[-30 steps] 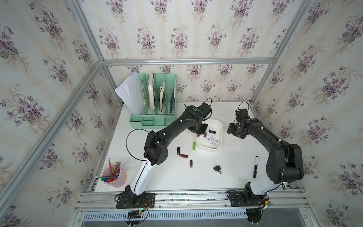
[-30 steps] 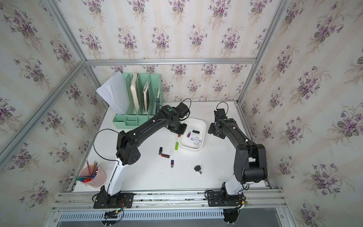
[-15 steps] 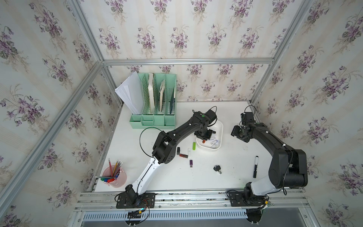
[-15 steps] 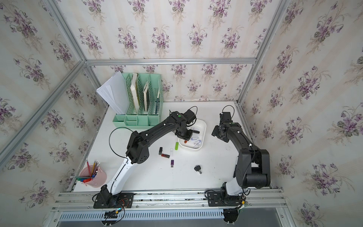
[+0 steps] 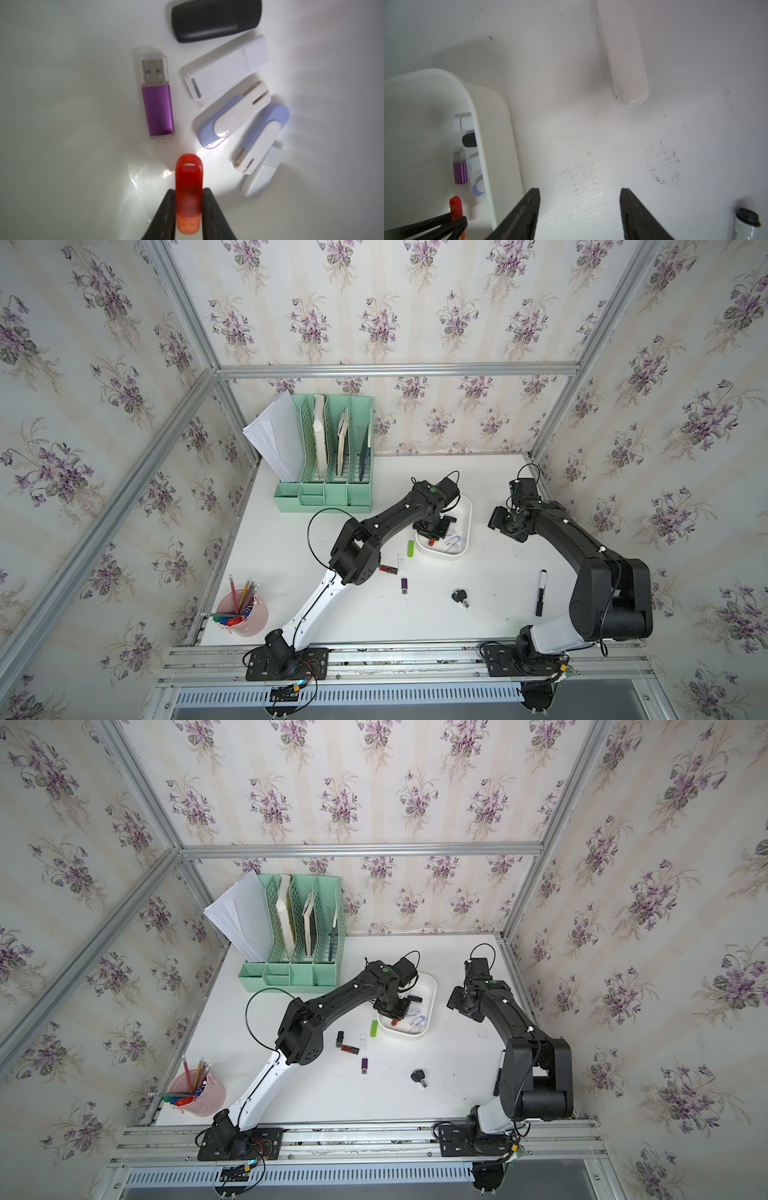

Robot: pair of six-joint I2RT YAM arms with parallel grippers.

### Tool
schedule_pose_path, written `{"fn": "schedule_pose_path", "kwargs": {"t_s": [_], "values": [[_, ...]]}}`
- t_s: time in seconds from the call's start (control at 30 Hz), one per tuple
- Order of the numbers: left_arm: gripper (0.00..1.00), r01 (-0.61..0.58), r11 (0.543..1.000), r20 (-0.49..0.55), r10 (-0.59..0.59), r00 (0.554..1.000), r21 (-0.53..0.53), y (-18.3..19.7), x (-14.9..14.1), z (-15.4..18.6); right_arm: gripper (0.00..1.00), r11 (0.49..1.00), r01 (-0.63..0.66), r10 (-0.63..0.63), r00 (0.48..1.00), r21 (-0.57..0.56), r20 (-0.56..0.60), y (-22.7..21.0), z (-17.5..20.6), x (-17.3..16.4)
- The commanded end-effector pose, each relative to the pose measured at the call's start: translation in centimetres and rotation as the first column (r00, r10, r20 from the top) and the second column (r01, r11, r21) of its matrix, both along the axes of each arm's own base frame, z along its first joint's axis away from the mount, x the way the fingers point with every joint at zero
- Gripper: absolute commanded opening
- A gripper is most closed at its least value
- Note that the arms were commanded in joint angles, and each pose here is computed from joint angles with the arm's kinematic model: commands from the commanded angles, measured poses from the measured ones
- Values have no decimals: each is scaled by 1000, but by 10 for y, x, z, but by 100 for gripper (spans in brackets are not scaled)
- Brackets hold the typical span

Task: Put the usb flash drive into the storage box
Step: Pick up the USB flash from the center of the board.

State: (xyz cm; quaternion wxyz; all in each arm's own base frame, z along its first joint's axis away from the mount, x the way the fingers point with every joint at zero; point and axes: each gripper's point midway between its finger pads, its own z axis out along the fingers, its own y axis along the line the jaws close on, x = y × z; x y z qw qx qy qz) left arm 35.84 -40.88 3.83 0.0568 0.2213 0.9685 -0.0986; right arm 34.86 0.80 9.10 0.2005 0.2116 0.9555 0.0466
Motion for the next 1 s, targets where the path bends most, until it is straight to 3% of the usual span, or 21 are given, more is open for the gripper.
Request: {"fn": "schedule_pose_path", "kwargs": {"t_s": [0.0, 0.27, 0.43, 0.63, 0.8, 0.97], "values": [[26, 6, 1000, 13, -6, 1000, 24, 3, 2, -4, 66, 1000, -13, 13, 1000, 3, 2, 1, 1, 0], [28, 7, 999, 13, -8, 1000, 40, 4, 4, -11, 66, 1000, -21, 21, 1000, 2, -2, 2, -1, -2], [36, 10, 1000, 18, -11, 1000, 20, 0, 5, -5, 66, 1000, -27, 27, 1000, 0, 8, 2, 2, -3], [48, -6, 998, 86, 11, 996, -64, -2, 9, 56, 66, 998, -59, 59, 997, 5, 54, 8, 15, -6], [54, -51, 997, 118, 58, 991, -59, 48, 2, 106, 67, 990, -138, 137, 987, 5, 88, 34, 30, -18], [64, -127, 992, 83, 125, 989, 12, 133, -23, 95, 68, 970, -244, 241, 965, 11, 100, 79, 41, -37]]}}
